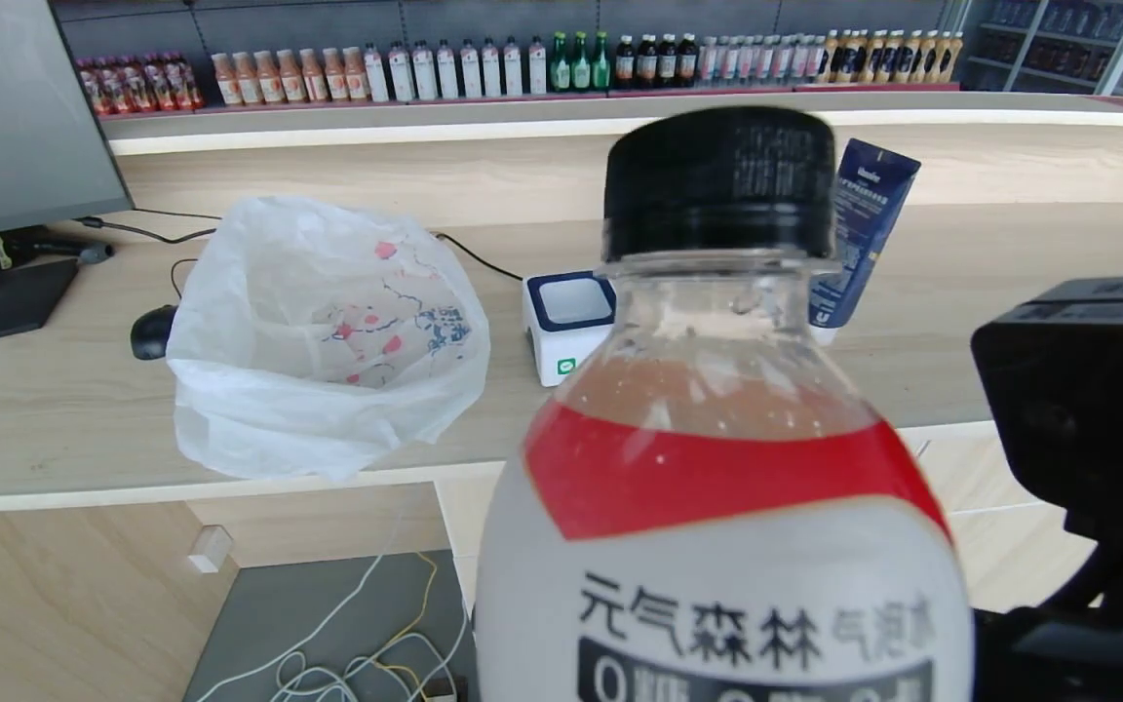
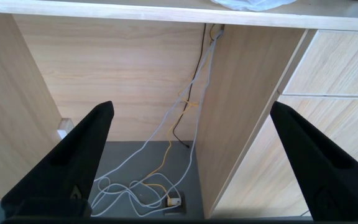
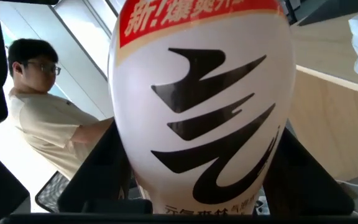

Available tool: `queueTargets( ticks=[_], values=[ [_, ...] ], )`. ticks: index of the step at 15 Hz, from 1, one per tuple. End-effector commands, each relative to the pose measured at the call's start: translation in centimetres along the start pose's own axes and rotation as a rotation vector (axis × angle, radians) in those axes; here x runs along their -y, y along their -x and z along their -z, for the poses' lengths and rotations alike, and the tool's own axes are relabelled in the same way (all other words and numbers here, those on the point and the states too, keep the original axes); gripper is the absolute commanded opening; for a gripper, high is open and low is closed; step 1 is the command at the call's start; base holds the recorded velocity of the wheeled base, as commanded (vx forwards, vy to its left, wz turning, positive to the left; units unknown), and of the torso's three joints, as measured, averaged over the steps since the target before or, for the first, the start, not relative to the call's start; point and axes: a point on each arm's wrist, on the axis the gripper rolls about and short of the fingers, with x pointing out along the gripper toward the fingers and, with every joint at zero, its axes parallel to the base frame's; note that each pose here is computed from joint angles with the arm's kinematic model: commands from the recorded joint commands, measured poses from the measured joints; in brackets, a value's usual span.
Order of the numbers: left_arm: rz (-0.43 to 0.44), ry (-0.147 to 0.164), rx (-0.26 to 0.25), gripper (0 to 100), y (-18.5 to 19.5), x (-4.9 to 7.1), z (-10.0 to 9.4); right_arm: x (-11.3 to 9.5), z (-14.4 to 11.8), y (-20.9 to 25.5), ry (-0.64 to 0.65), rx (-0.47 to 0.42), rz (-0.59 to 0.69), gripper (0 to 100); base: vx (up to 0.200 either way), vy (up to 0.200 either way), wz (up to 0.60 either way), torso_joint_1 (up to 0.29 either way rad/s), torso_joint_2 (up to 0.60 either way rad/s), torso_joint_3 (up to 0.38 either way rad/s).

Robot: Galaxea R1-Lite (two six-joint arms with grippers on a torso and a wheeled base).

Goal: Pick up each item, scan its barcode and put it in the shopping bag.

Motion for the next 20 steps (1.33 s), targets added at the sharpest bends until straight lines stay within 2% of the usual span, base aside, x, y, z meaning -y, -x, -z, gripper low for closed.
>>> queueTargets(
  ticks=[1,5,9,11,14,20],
  values=[
    [0.0,0.001,0.0,100,0.0,0.0,0.0,1.0,0.7,-1.5,-0.008,-0.013,0.007,0,0.0,0.0,0.0,0.0,0.0,0.0],
    [0.0,0.001,0.0,100,0.0,0.0,0.0,1.6,-0.2,-3.5,0.014,0.024,-0.007,0,0.0,0.0,0.0,0.0,0.0,0.0],
    [0.0,0.001,0.0,100,0.0,0.0,0.0,5.3,-1.8,-3.7,0.035,0.09,0.087,0,0.0,0.0,0.0,0.0,0.0,0.0],
    [0.0,0.001,0.0,100,0.0,0.0,0.0,6.1,-3.1,-3.4,0.009,0.131,0.108,0,0.0,0.0,0.0,0.0,0.0,0.0],
    [0.0,0.001,0.0,100,0.0,0.0,0.0,6.1,-3.5,-3.3,-0.03,0.146,0.107,0,0.0,0.0,0.0,0.0,0.0,0.0],
    [0.0,0.001,0.0,100,0.0,0.0,0.0,7.2,-4.2,-2.7,-0.019,0.169,0.144,0,0.0,0.0,0.0,0.0,0.0,0.0]
  ],
)
